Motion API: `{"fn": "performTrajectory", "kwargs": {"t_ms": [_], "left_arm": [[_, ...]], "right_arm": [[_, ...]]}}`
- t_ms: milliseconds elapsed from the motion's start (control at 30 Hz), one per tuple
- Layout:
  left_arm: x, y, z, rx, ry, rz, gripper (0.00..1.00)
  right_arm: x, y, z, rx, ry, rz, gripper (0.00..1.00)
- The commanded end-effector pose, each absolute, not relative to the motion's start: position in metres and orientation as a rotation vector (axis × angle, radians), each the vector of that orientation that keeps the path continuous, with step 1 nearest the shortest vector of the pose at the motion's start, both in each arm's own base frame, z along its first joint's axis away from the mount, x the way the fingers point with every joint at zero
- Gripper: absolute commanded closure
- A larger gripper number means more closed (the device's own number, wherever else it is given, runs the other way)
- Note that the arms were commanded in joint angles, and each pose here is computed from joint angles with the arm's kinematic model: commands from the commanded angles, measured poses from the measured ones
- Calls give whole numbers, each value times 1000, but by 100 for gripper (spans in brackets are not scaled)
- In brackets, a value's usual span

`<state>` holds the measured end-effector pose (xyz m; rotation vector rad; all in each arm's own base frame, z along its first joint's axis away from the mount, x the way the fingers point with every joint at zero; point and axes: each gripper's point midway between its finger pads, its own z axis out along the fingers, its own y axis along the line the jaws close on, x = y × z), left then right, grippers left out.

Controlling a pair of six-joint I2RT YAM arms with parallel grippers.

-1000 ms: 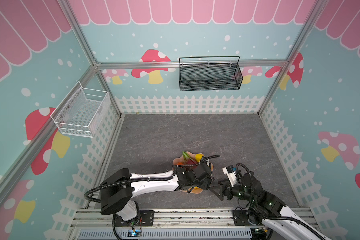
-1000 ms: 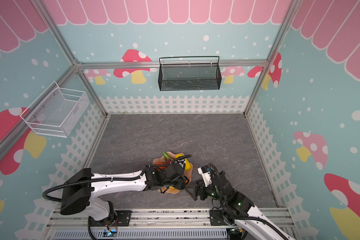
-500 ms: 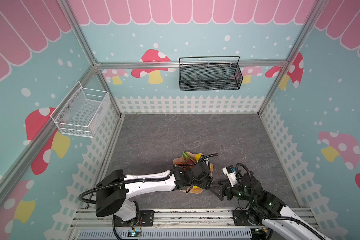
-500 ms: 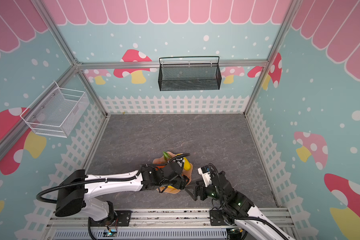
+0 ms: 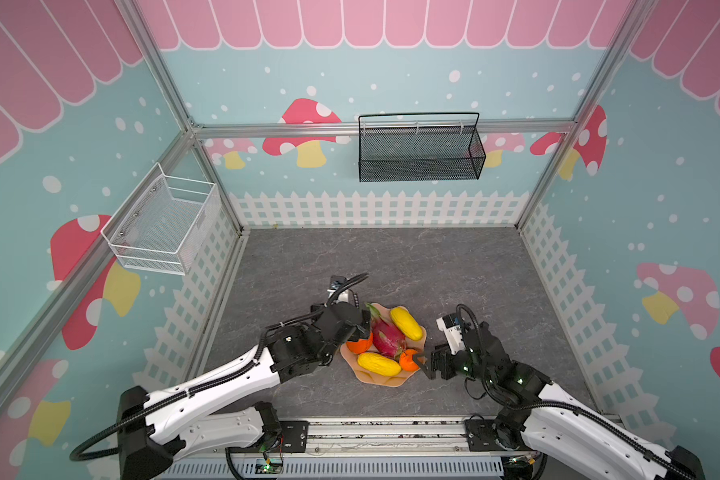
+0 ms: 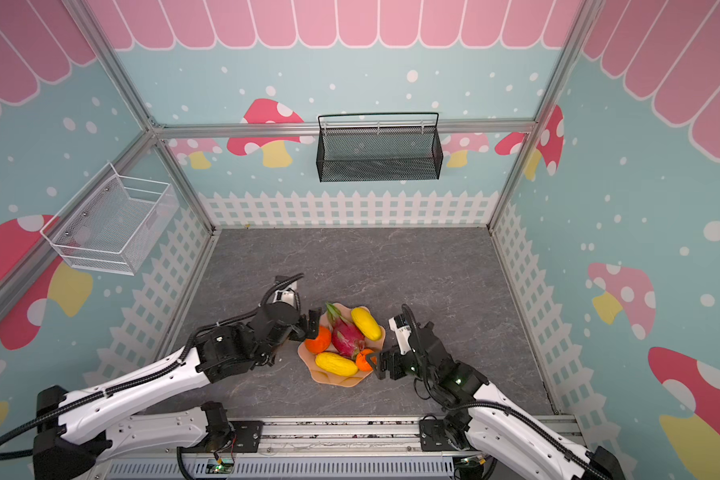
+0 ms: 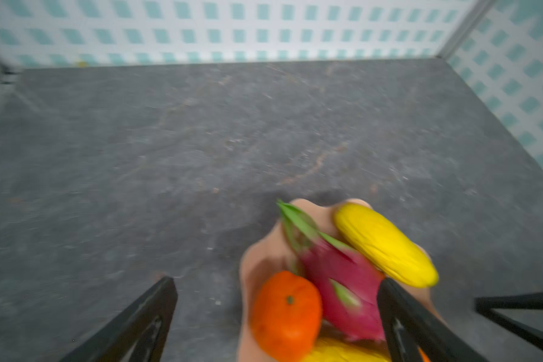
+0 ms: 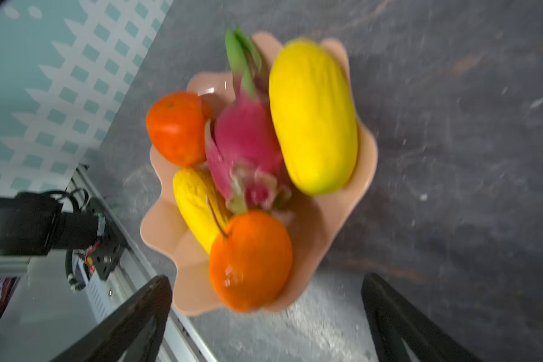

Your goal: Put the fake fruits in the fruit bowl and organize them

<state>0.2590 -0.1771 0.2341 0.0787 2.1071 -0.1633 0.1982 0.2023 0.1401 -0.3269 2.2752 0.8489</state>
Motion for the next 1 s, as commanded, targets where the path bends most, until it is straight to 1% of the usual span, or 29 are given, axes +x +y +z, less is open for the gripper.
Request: {"fn": "performTrajectory", "kwargs": {"t_ms": [0, 67, 100, 167, 233, 300, 333, 400, 467, 567, 633, 700, 767, 833, 867, 967], "left_arm": [[270, -122, 240, 43, 1990, 65, 0], [277, -96, 246, -39, 1903, 102, 0], [280, -77, 246, -103, 1859, 133, 0], [284, -47, 238, -216, 1796, 165, 0], [289, -19, 217, -327, 1764, 193, 0], [296, 0, 190, -384, 1781, 243, 0], [299, 18, 189, -456, 1790, 292, 0], [308, 25, 184, -423, 1819, 364, 0], [321, 28, 169, -411, 1822, 341, 0], [340, 42, 143, -437, 1788, 310, 1], [352, 45, 144, -421, 1806, 318, 0], [358, 44, 150, -395, 1713, 294, 0], [362, 46, 150, -389, 1621, 252, 0], [372, 38, 142, -327, 1644, 201, 0], [375, 34, 133, -308, 1691, 188, 0], [375, 36, 133, -312, 1637, 200, 0]], "right_arm": [[253, 213, 204, -375, 2066, 870, 2], [282, 204, 217, -359, 2039, 869, 2], [300, 188, 220, -297, 2034, 844, 2], [331, 146, 223, -134, 1994, 772, 2], [352, 89, 222, 55, 1937, 602, 2], [358, 37, 215, 209, 1870, 415, 2], [356, 12, 211, 270, 1829, 320, 2], [347, -24, 198, 342, 1761, 143, 2], [335, -47, 185, 350, 1688, -27, 2], [323, -56, 164, 270, 1641, -177, 2], [327, -55, 142, 218, 1709, -219, 2], [335, -52, 141, 180, 1728, -218, 2], [334, -48, 152, 138, 1646, -222, 2], [335, -48, 159, 114, 1598, -241, 2], [339, -45, 159, 92, 1596, -225, 2], [349, -18, 154, -71, 1583, -140, 2]]}}
